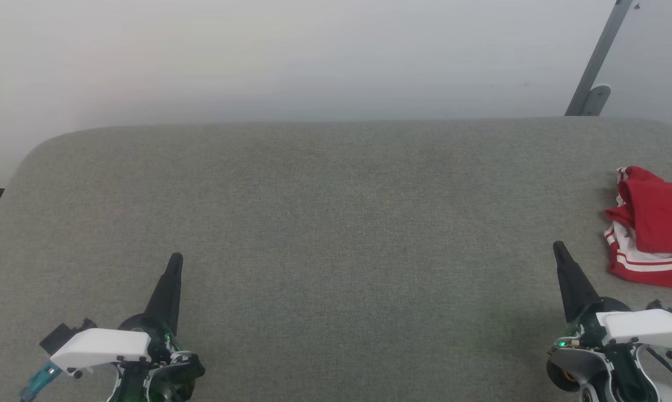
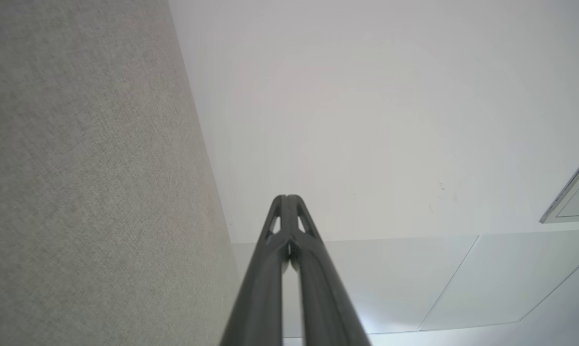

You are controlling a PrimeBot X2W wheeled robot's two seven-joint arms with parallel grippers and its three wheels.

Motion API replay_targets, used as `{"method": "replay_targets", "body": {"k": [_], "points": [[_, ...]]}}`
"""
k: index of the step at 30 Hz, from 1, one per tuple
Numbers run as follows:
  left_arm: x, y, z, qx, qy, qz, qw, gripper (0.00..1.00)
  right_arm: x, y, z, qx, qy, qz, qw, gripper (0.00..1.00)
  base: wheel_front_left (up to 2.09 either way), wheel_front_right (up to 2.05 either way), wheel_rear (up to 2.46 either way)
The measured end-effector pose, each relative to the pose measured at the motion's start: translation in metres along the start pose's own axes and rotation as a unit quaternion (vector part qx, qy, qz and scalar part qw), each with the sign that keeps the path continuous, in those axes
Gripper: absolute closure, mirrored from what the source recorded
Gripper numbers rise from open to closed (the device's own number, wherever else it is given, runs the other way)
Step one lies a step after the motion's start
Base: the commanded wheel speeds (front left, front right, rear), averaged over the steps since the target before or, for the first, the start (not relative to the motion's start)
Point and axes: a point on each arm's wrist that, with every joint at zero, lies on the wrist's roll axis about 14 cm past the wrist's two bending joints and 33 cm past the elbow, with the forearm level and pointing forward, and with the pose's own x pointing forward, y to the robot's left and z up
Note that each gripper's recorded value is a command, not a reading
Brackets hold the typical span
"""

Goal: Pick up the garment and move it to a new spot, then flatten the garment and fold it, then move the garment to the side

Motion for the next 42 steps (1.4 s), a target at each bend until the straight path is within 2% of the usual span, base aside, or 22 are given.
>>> {"method": "replay_targets", "body": {"k": [42], "points": [[0.0000,0.0000,-0.0001,0.000,0.000,0.000,1.000,1.00,0.0000,-0.0001,0.0000,0.000,0.000,0.000,1.000,1.00,0.00,0.00,0.00]]}}
